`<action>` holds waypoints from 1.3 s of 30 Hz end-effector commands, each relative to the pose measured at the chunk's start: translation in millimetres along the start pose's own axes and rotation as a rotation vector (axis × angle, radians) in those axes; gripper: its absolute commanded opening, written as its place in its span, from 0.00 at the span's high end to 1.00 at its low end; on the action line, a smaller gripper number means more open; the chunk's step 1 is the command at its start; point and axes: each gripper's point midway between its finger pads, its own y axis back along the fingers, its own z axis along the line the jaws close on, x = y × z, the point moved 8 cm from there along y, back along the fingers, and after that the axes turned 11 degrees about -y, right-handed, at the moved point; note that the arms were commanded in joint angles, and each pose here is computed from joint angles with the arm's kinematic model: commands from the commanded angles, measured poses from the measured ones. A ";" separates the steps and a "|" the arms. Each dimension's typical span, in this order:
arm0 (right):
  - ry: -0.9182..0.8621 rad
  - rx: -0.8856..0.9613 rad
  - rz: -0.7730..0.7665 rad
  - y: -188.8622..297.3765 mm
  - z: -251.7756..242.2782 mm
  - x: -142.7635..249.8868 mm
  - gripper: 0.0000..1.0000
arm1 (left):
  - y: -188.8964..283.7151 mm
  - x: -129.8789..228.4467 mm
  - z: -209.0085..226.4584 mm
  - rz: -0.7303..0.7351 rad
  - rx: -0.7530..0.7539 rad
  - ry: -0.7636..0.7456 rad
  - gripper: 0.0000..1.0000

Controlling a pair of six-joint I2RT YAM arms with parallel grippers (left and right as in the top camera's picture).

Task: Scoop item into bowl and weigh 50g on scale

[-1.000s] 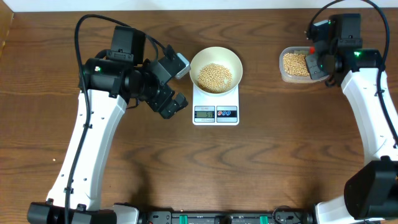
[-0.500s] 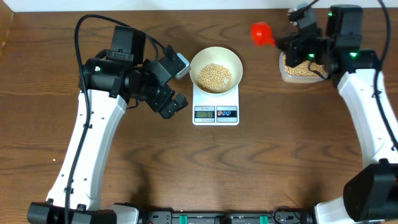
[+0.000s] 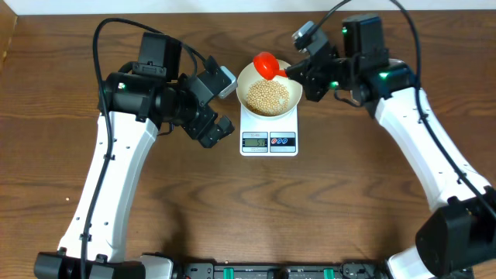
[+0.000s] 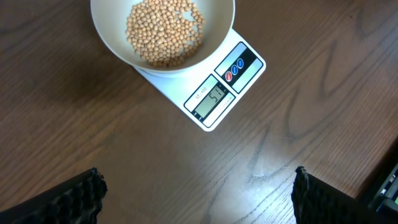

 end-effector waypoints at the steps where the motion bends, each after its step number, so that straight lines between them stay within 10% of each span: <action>1: 0.076 0.096 0.064 -18.6 -5.1 9.0 0.99 | 1.3 -0.4 -2.6 -0.006 0.003 0.005 0.02; 39: 0.214 0.223 0.198 -67.6 -19.1 34.5 0.99 | 1.3 -0.4 -2.6 -0.006 0.003 0.005 0.02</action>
